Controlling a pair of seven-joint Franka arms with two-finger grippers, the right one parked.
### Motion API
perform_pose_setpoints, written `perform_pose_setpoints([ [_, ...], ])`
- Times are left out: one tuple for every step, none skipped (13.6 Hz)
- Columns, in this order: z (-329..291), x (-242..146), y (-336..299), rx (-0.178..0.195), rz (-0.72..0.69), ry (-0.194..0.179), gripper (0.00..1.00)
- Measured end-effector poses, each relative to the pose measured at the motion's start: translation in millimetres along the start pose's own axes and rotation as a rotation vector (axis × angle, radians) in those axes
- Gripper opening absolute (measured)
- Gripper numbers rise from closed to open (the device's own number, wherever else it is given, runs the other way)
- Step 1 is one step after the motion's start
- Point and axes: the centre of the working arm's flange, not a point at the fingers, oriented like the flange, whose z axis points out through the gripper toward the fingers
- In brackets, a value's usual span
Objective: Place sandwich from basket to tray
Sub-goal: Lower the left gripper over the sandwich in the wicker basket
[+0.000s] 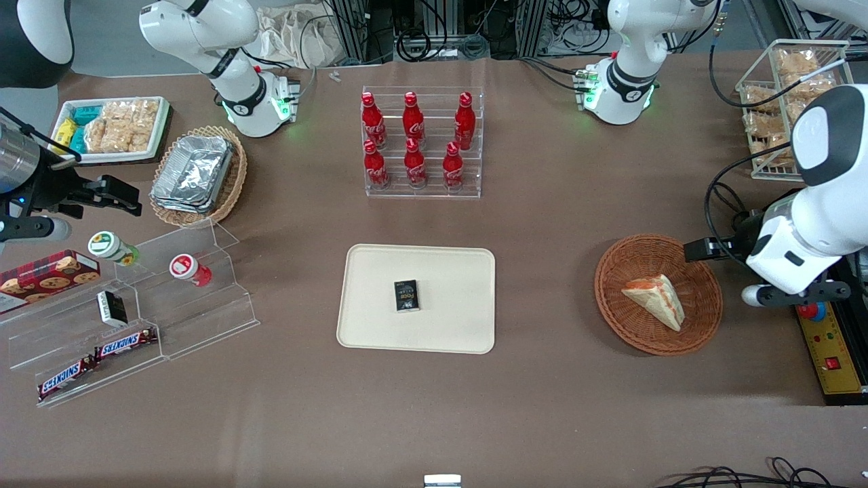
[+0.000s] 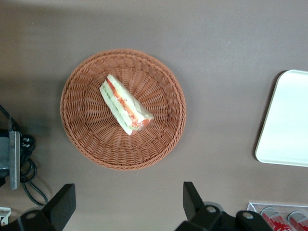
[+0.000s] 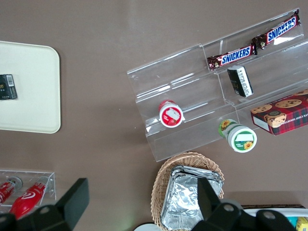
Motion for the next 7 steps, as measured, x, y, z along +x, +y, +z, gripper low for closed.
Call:
perform_pose_setpoints([
  [-1.8, 0.3, 0.0, -0.001, 0.002, 0.004, 1.00],
  [-1.6, 0.6, 0.0, -0.001, 0.006, 0.004, 1.00],
  [-0.8, 1.2, 0.0, -0.001, 0.007, 0.005, 1.00],
  [0.2, 2.0, 0.0, -0.002, 0.007, 0.006, 1.00],
  [1.0, 2.6, 0.0, -0.002, 0.007, 0.005, 1.00],
  [2.0, 2.8, -0.1, -0.002, 0.007, 0.003, 1.00],
  [4.4, 2.9, -0.1, -0.001, 0.007, -0.002, 1.00],
])
